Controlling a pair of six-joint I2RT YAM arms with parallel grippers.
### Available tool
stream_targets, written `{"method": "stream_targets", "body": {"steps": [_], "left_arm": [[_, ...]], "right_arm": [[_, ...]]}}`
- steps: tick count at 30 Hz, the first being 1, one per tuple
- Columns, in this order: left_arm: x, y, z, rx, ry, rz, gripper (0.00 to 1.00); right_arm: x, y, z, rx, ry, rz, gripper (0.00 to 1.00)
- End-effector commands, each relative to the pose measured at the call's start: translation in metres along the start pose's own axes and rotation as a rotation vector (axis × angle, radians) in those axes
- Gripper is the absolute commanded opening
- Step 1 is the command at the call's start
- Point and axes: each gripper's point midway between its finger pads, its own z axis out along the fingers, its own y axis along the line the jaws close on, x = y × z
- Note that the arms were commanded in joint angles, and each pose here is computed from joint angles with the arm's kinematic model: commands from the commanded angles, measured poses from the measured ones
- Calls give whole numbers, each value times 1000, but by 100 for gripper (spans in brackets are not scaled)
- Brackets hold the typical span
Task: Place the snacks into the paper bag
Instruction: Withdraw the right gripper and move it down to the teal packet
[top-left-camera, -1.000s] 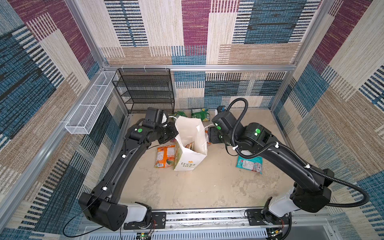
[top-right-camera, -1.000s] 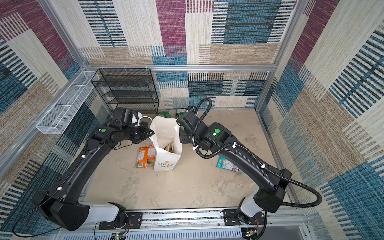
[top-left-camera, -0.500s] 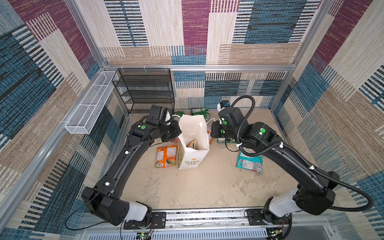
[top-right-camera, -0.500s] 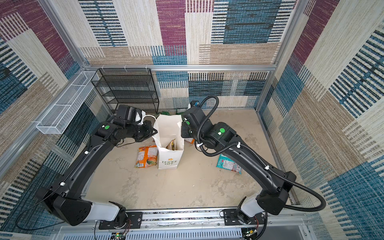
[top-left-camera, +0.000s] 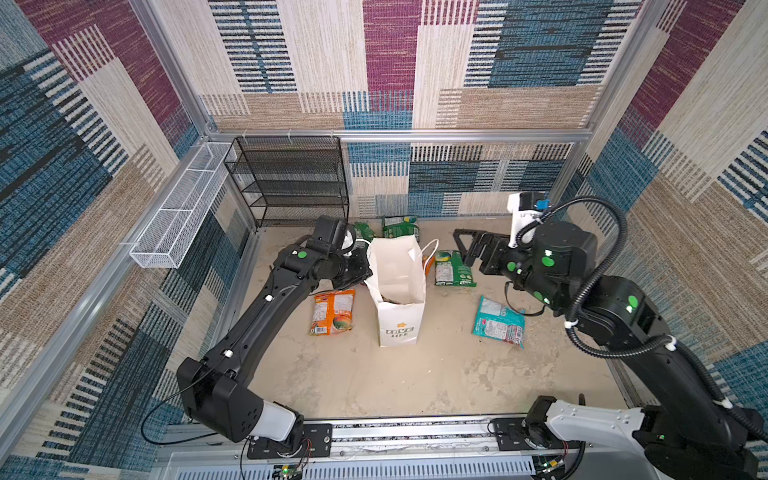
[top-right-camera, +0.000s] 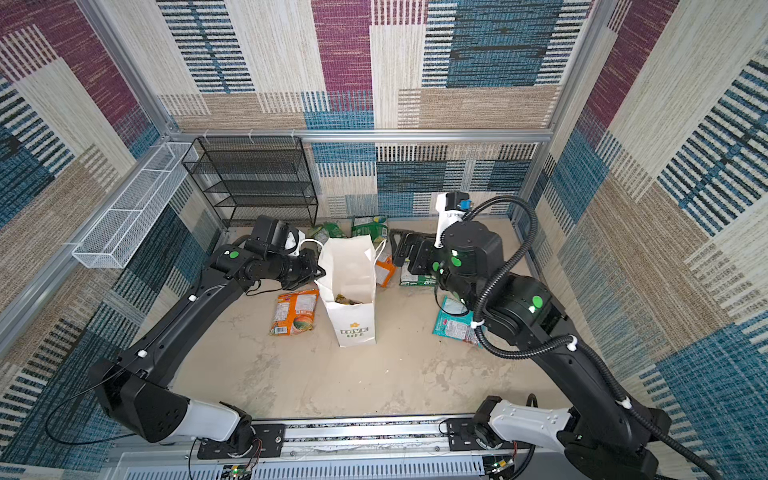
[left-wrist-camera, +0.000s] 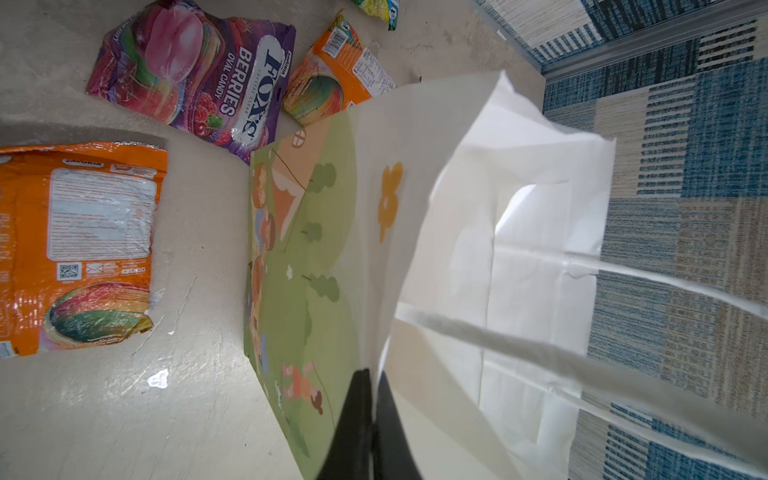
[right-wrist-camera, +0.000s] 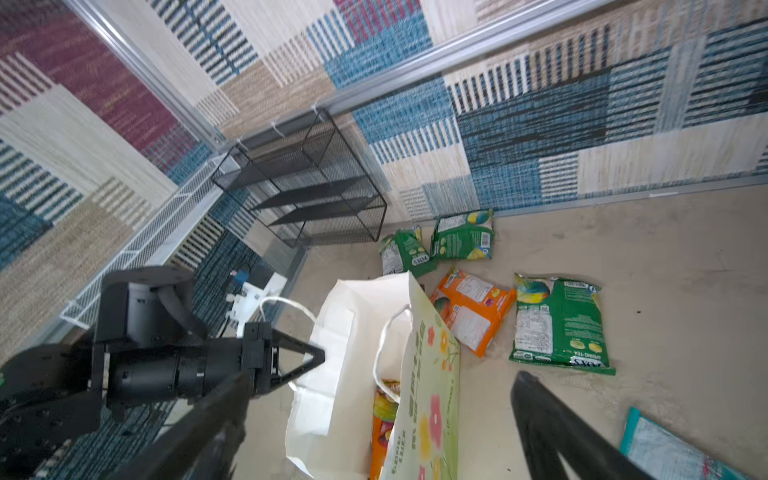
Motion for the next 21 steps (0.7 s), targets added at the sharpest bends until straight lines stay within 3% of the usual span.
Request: {"method": "stream_targets", "body": {"steps": [1, 4, 14, 21], "left_arm": [[-3, -5, -7, 34, -16, 34, 0], [-5, -5, -10, 40, -29, 29, 0], [-9, 2, -11, 39, -30, 3, 0], [-11, 3, -12, 46, -31, -4, 0]], "right_arm": [[-5, -42, -3, 157, -47, 47, 100], [19, -93, 11, 283, -11, 112, 100], [121, -258, 32, 456, 96, 454, 100], [200, -319, 32, 539, 142, 586, 100]]}}
